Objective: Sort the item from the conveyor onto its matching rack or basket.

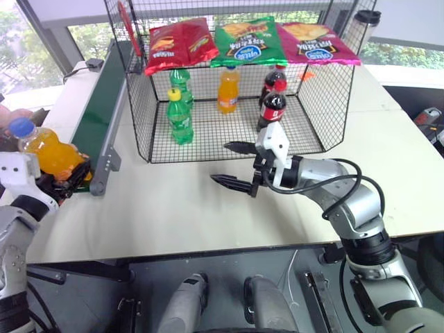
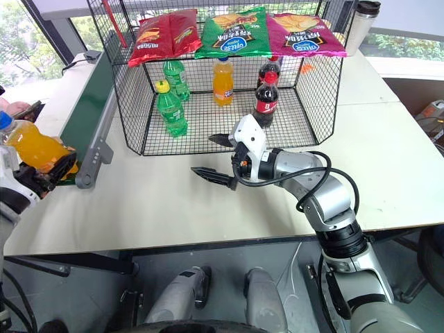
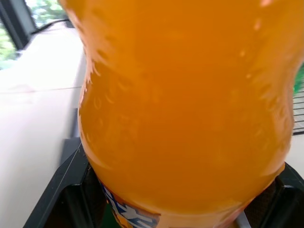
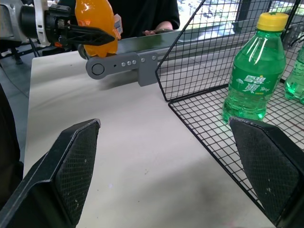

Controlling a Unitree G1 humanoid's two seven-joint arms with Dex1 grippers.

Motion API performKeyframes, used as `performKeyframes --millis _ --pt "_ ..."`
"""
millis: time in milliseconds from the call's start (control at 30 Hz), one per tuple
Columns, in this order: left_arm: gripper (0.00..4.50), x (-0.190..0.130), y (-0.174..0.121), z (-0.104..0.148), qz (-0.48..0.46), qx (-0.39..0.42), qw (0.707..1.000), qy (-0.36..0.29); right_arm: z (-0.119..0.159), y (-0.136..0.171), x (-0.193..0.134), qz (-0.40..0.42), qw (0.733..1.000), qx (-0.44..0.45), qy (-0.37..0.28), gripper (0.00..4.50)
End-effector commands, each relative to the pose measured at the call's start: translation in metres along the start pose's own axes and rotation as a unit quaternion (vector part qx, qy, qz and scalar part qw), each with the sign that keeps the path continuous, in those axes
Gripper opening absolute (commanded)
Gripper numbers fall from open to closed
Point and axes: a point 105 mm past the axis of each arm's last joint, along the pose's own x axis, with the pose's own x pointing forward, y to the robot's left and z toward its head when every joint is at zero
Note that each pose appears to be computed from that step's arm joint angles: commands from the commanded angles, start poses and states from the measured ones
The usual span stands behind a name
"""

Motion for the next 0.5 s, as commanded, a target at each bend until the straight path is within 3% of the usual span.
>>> performKeyframes --millis 33,267,400,500 --pt "2.96 0.000 -0.005 0.030 -0.010 -0.022 0.998 -0.051 0.014 -0.005 -0.005 -0.013 1.000 -0.023 -0.017 4.50" --pt "2.96 0.013 -0.027 0.062 -0.067 -0.042 0.993 -0.089 0.016 -0.004 -0.003 -0.010 0.999 -0.024 -0.024 4.50" --pt "2.96 0.030 -0.064 0.053 -0.151 -0.032 0.986 -0.060 0.020 -0.005 -0.002 -0.008 0.999 -0.018 -0.033 4.50" --pt "2.96 0.042 -0.111 0.040 -0.244 -0.027 0.969 -0.035 0.023 -0.006 -0.001 -0.008 0.999 -0.014 -0.038 4.50"
